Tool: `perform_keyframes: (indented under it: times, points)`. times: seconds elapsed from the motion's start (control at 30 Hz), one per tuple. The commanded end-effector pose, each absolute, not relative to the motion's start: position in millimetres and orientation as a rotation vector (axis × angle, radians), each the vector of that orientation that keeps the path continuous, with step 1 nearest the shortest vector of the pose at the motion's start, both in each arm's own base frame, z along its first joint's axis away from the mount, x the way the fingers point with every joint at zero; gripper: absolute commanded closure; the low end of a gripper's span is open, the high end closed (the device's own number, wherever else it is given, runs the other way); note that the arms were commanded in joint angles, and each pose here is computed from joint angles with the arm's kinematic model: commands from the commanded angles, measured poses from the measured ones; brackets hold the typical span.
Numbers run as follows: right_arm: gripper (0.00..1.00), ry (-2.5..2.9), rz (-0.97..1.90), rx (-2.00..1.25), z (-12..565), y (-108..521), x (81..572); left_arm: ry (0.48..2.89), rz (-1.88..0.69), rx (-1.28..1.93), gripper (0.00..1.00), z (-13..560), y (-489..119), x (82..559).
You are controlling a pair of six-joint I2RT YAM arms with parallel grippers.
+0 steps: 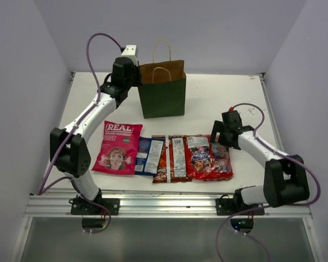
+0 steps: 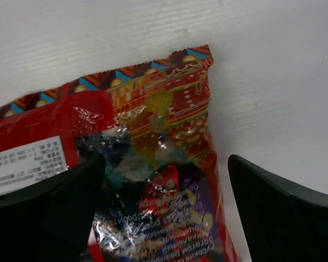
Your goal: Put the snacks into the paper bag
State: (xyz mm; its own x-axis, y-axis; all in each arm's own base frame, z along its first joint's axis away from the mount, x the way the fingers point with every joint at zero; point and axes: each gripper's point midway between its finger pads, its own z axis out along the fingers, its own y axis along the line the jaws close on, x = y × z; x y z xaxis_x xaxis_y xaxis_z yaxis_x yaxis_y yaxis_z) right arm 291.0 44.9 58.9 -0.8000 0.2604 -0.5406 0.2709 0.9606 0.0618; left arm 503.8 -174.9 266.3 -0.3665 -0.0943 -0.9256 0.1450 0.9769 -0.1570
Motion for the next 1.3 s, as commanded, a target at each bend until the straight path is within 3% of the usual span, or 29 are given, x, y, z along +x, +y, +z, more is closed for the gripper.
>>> perform_keyframes:
  times: [0.0,0.27,0.3,0.37,0.4,0.6,0.77,0.87,1.27]
  points:
    - [0.01,2.579,-0.010,0.481,32.6,39.3,290.3,1.900,-0.251,0.047,0.82,278.4,-171.8,511.4]
    - [0.05,2.631,0.071,0.524,3.6,46.9,300.8,1.904,-0.240,0.052,0.86,277.8,-170.4,510.7]
    - [0.23,2.651,0.073,0.522,-3.9,47.8,298.3,1.904,-0.239,0.049,0.87,277.8,-170.2,510.8]
    - [0.45,2.670,0.116,0.506,-10.0,54.1,297.8,1.911,-0.233,0.056,0.87,276.2,-170.1,511.4]
    - [0.99,2.679,0.123,0.503,-11.4,55.4,298.2,1.914,-0.231,0.058,0.87,275.4,-170.2,511.8]
    - [1.00,2.594,0.123,0.441,30.2,53.1,311.1,1.926,-0.238,0.077,0.97,270.5,-173.7,514.3]
    - [1.00,2.363,0.175,0.328,139.0,53.1,327.7,1.936,-0.240,0.079,1.00,266.6,-174.6,516.7]
    - [1.00,2.167,0.236,0.279,236.5,57.7,347.3,1.939,-0.241,0.083,1.00,264.9,-175.2,517.1]
    - [1.00,1.747,0.514,0.071,428.8,108.0,424.2,1.950,-0.270,0.101,1.00,266.5,-180.8,516.2]
